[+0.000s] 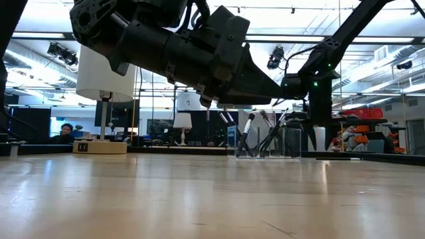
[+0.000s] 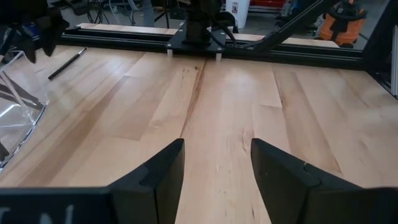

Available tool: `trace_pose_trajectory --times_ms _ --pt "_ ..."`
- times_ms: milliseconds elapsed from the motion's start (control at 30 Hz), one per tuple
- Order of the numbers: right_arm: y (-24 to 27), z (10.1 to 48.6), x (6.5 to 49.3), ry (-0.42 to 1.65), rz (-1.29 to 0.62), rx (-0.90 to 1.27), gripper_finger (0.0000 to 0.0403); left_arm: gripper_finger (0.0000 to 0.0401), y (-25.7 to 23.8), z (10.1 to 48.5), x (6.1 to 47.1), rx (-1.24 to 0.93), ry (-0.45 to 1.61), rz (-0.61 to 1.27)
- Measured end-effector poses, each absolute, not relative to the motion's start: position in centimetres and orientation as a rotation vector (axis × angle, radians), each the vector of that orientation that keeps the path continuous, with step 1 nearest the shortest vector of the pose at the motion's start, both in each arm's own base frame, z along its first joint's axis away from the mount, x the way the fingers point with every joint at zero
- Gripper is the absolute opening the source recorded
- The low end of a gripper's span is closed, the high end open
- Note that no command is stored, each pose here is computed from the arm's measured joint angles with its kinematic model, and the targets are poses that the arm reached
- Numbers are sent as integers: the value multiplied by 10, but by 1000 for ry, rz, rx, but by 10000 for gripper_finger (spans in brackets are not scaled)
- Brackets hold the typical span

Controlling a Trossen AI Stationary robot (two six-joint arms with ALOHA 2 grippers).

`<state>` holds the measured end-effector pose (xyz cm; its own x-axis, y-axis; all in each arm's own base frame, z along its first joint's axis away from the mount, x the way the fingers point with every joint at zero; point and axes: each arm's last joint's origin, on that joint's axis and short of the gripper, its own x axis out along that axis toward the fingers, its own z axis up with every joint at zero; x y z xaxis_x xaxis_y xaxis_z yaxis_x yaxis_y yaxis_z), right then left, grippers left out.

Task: Put items in baskets/containers
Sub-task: Put the black eyeshadow brush into the transparent organizer

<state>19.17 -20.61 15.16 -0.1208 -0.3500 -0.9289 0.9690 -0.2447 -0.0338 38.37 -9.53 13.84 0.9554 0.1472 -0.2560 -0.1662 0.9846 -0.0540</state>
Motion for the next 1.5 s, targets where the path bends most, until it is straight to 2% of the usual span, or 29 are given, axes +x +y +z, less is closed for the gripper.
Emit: trace_pose_trajectory --times_ms 167,400,567,767,900,1067,1300,1500 --pt "-200 148 196 705 -1725 1034 132 188 -98 138 383 -80 253 155" --pt "-189 113 179 424 -1820 1138 132 188 -92 141 384 -73 231 193" --pt "-183 118 177 337 -1815 1117 133 188 -73 163 387 -43 165 231" --pt "-173 127 168 417 -1832 1167 155 188 -68 175 385 21 182 85" --pt "-167 120 162 546 -1825 1157 180 188 -79 171 380 15 271 -7" --pt "-160 111 155 562 -1821 1169 195 188 -100 167 374 23 313 -63" --pt "-158 109 155 713 -1706 1126 189 188 -127 167 366 67 310 -141" --pt "-154 108 158 829 -1625 1008 154 188 -136 166 362 79 312 -164"
